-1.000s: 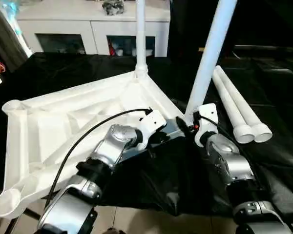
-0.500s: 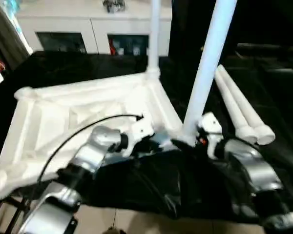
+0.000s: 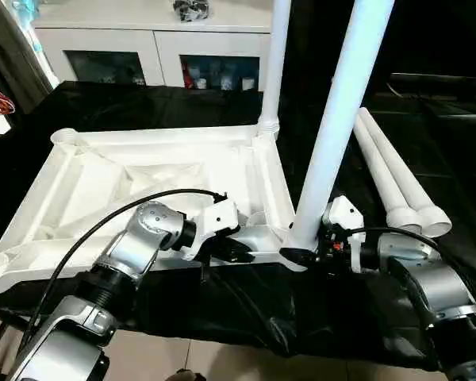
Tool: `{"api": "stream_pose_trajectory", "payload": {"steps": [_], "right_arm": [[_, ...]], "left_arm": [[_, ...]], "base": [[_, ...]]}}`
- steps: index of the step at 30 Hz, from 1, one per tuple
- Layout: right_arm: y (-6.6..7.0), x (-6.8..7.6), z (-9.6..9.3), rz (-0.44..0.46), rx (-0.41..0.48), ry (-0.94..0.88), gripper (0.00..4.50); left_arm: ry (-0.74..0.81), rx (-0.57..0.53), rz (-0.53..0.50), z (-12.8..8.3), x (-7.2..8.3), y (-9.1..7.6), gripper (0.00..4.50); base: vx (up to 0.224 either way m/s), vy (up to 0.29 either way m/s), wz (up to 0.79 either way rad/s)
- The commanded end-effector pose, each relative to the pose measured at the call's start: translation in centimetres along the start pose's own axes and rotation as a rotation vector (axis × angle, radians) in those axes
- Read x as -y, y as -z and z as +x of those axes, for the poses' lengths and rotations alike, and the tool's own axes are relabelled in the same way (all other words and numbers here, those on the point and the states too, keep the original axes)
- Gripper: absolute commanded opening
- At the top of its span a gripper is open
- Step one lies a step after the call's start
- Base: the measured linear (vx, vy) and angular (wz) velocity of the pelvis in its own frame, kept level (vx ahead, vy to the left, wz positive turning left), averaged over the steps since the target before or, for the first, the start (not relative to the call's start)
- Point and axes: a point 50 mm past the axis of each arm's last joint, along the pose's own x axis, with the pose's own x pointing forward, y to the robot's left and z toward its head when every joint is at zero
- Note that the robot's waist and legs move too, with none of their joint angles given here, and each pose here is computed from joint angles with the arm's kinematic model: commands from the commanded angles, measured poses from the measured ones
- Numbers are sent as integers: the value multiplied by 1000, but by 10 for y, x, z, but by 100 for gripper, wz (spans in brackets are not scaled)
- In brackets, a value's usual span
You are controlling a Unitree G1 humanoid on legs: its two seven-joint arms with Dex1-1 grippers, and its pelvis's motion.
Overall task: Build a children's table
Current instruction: Rotate leg to tighten
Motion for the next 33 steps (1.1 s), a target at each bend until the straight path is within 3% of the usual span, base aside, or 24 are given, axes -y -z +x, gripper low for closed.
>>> {"api": "stream_pose_trajectory", "payload": {"steps": [1, 4, 7, 8, 9, 15, 18, 20, 22, 24, 25, 33], "right_arm": [[0, -12, 12, 13, 8, -69, 272], [1, -6, 21, 27, 40, 59, 270], [6, 12, 34, 87, 35, 327, 270], [6, 12, 34, 87, 35, 327, 269], [6, 17, 43, 162, 68, 432, 269], [1, 23, 68, 268, 94, 610, 269], [-3, 24, 75, 282, 108, 628, 269], [-7, 23, 78, 288, 134, 612, 325], [-9, 23, 78, 293, 153, 582, 341], [-10, 23, 74, 250, 149, 553, 348], [-10, 23, 72, 219, 143, 531, 373], [-6, 15, 45, 55, 108, 266, 373]], "left_arm": [[33, 27, 32, 7, 3, -10, 0], [-51, 41, 33, 11, -3, -13, 0], [-223, 47, 1, 20, -18, -20, 0], [-223, 47, 1, 20, -18, -20, 0], [-307, 50, -30, 25, -24, -24, 0], [-488, 81, -131, 41, -37, -39, 0], [-486, 103, -115, 47, -36, -45, 0], [-463, 112, -93, 50, -33, -46, 0], [-416, 119, -60, 51, -29, -46, 0], [-364, 130, -33, 49, -25, -45, 0], [-337, 132, -20, 48, -22, -43, 0], [-168, 126, 40, 34, -10, -31, 0]], "base": [[0, 0, 0], [0, 0, 0], [0, 0, 0], [0, 0, 0], [0, 0, 0], [0, 0, 0], [0, 0, 0], [0, 0, 0], [0, 0, 0], [0, 0, 0], [0, 0, 0], [0, 0, 0]]}}
